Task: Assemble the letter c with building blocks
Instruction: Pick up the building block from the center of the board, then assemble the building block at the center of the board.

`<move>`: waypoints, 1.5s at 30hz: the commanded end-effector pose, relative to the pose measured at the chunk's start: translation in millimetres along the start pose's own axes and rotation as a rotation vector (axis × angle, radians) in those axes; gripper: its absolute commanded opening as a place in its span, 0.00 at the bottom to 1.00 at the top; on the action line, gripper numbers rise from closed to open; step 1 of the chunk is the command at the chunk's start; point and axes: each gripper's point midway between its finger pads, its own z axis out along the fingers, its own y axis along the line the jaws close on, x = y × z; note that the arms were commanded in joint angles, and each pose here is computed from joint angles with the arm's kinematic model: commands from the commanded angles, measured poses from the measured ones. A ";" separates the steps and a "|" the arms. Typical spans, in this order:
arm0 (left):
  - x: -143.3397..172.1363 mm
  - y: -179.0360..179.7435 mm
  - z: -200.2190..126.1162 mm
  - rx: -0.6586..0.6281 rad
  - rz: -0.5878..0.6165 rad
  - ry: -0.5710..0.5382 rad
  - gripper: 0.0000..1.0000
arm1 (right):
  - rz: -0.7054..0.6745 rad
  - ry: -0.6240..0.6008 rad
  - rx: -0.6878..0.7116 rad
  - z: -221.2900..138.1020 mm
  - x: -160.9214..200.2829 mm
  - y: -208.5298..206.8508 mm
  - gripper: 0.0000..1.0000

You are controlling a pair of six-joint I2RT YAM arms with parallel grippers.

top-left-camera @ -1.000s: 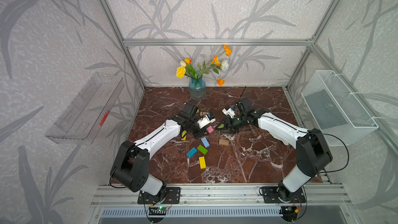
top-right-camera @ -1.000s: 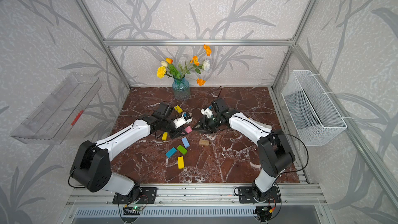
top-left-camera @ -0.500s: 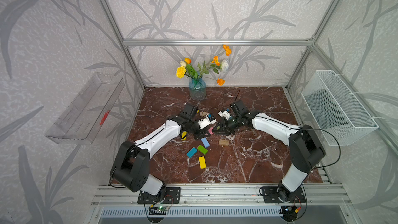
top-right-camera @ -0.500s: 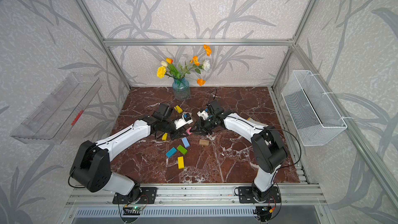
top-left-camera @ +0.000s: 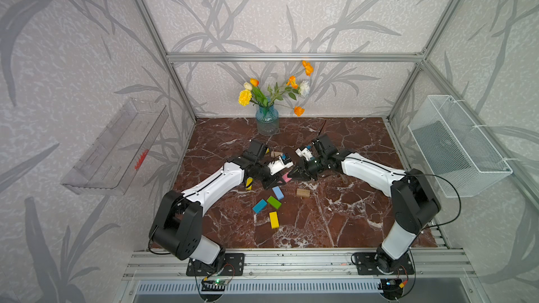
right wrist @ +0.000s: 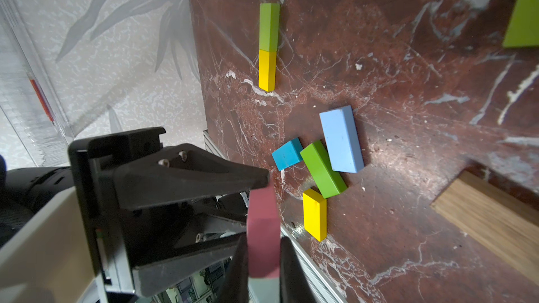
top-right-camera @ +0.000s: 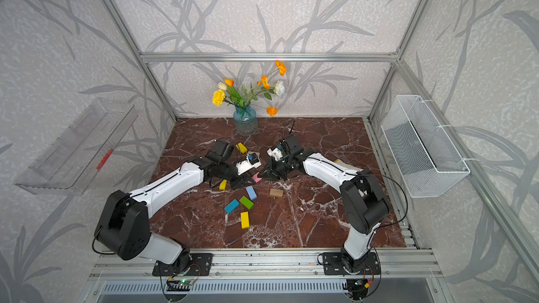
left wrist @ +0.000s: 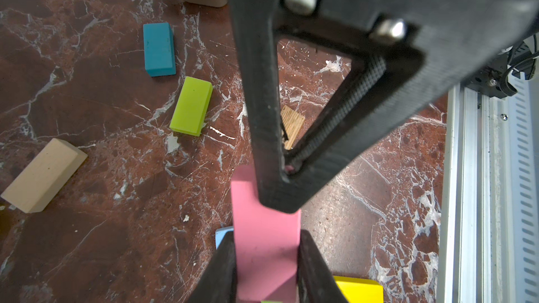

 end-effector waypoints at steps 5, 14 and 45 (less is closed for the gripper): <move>-9.4 20.4 -26.4 -0.124 -0.184 -0.085 0.62 | -0.073 -0.066 -0.032 2.5 -13.2 8.7 0.10; 16.1 78.3 -99.6 -0.273 -0.732 -0.269 0.62 | -0.101 -0.298 -0.075 27.2 -57.6 4.8 0.13; 148.4 114.5 -124.0 -0.575 -1.217 0.105 0.53 | -0.062 -0.530 -0.058 137.2 -120.6 22.6 0.15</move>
